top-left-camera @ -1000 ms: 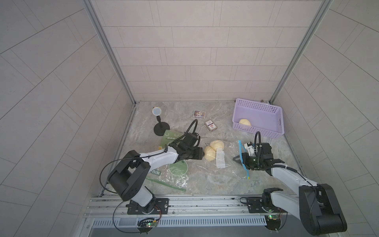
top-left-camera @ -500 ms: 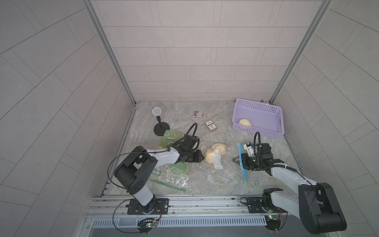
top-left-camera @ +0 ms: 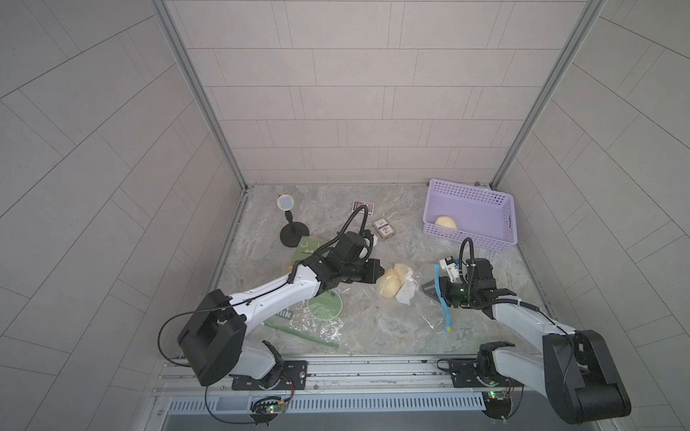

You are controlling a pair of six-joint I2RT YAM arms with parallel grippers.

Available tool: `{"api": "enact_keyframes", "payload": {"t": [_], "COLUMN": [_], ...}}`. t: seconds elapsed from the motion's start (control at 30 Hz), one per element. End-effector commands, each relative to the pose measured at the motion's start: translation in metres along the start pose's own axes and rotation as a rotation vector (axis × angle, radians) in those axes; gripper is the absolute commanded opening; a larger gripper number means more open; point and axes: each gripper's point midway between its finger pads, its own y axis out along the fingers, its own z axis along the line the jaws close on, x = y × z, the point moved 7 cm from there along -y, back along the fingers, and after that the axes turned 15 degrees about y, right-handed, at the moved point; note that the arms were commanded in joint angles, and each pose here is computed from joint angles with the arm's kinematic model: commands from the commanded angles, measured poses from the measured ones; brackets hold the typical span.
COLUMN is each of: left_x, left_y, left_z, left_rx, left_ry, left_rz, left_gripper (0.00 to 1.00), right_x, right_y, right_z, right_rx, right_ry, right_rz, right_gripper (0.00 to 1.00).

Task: Open the zip-top bag and take out the pear
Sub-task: Pick up the pear from the zipper food storage bag.

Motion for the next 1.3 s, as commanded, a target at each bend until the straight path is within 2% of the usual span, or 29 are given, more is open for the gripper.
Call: {"api": "enact_keyframes", "payload": {"t": [0.0,0.43,0.6,0.67,0.93,1.07,1.27], "left_x": [-0.003,0.034,0.046,0.049,0.018,-0.002,-0.038], "left_y": [-0.007,-0.046,-0.055,-0.061,-0.04,-0.025,-0.001], "left_z": [-0.003,-0.046,-0.067,-0.071,-0.036,0.0,0.032], "left_rx": [0.023,-0.153,-0.294,-0.313,-0.199,-0.098,0.057], "left_ry": [0.001,-0.025,-0.054,-0.04,-0.103,-0.162,-0.136], "left_rz": [0.022,-0.169,-0.248,-0.264,-0.25,-0.213,-0.023], "left_gripper": [0.0,0.0,0.0,0.0,0.0,0.0,0.01], "right_x": [0.002,0.0,-0.002,-0.003,-0.003,-0.006,-0.016], "right_y": [0.001,0.002,-0.001,-0.005,-0.007,-0.005,0.003], "right_z": [0.008,0.01,0.018,0.024,0.026,0.024,0.009], "right_rx": [0.05,0.117,0.165,0.195,0.205,0.22,0.164], "right_ry": [-0.024,-0.023,-0.047,-0.064,-0.059,-0.044,-0.006], "right_rz": [0.004,0.02,0.02,0.013,0.009,0.024,0.075], "right_gripper": [0.46,0.65,0.67,0.68,0.72,0.79,0.8]}}
